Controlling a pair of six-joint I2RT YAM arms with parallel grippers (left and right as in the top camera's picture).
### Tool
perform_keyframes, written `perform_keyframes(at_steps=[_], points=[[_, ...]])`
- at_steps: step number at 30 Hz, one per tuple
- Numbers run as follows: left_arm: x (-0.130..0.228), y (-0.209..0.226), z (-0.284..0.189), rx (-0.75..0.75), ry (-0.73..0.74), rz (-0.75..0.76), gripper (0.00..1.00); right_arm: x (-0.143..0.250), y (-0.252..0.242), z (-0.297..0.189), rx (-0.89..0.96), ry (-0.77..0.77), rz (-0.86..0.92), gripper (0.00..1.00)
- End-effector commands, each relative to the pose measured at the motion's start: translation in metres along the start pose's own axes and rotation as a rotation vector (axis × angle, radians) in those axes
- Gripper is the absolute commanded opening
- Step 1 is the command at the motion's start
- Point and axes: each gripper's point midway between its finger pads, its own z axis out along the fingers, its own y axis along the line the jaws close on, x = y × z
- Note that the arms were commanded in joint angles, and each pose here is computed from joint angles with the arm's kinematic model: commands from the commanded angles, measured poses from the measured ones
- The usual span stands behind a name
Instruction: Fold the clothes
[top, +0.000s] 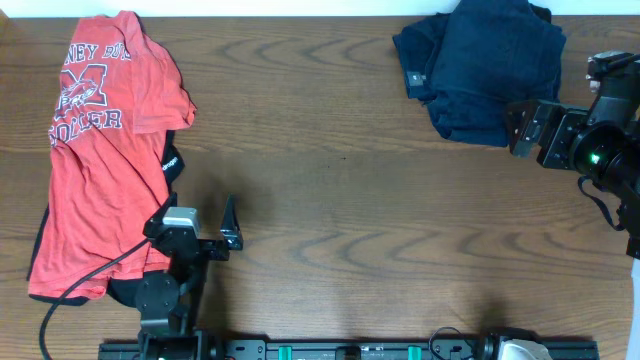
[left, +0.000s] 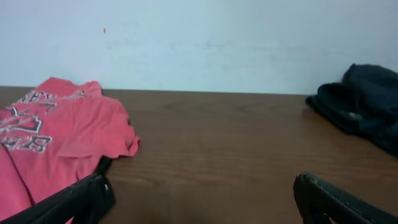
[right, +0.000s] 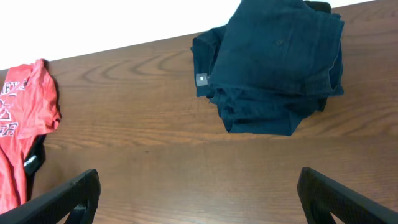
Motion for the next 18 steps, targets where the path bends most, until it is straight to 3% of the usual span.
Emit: perform_keyframes(at_steps=[1,7,18], points=[[-0.003,0.006,-0.002,-0.028,-0.037,0.021,0.98,-0.003,0.000,-0.003,0.001,-0.011,-0.014,0.99],[0.007,0.014,-0.004,-0.060,-0.048,0.020,0.98,-0.003,0.000,-0.003,0.001,-0.011,-0.015,0.99],[0.035,0.016,-0.005,-0.069,0.066,0.000,0.98,-0.003,0.000,-0.003,0.001,-0.011,-0.015,0.99]])
